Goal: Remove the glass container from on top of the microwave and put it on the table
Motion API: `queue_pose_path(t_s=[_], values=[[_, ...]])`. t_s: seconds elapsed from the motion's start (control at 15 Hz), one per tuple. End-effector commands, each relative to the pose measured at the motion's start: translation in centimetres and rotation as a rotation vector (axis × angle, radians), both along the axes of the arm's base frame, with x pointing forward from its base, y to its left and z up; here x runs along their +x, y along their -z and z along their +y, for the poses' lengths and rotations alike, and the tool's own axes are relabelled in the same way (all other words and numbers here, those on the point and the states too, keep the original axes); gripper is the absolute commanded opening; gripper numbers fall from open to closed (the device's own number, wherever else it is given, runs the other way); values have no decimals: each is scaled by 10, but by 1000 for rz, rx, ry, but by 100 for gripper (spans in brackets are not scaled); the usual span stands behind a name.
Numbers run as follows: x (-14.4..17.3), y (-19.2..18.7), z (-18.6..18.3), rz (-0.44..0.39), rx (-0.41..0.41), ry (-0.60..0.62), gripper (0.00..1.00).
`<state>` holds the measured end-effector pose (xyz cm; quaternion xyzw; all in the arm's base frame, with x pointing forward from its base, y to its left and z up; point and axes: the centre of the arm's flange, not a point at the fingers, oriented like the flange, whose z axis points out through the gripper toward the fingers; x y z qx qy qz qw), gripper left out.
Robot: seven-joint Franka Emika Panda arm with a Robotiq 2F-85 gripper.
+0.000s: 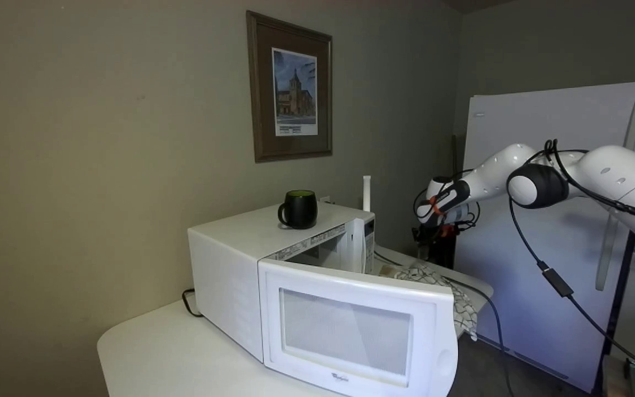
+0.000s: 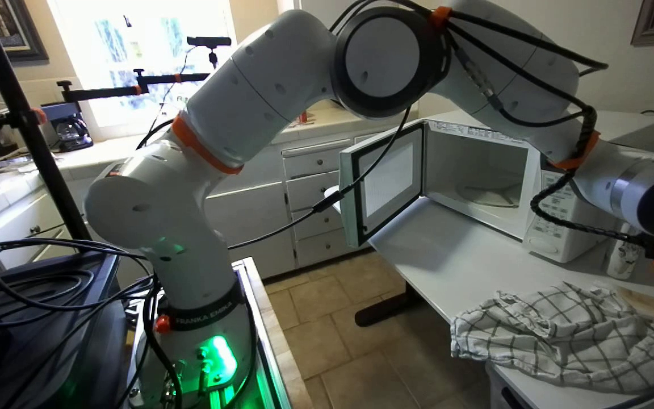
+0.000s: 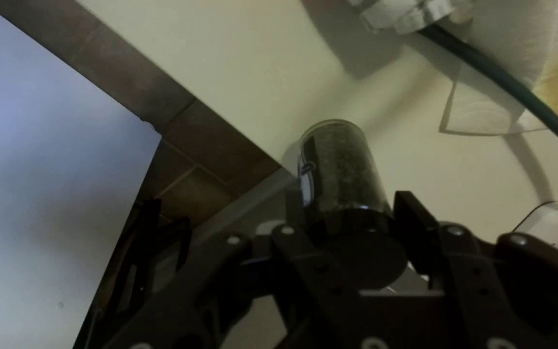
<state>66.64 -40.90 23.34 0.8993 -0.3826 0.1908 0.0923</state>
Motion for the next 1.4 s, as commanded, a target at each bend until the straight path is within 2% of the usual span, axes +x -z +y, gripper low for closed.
queue_pose_path(t_s=[0.0, 0.67, 0.73, 0.8, 1.0, 1.07, 1.33], values=[[-7, 6, 19, -4, 18, 2, 24], [-8, 23, 27, 21, 77, 30, 24], [-8, 25, 28, 24, 86, 28, 65], [-8, 26, 30, 26, 92, 28, 75], [-11, 18, 31, 20, 89, 27, 97], [-14, 10, 31, 13, 84, 30, 100], [-41, -47, 30, -7, 74, -1, 100]])
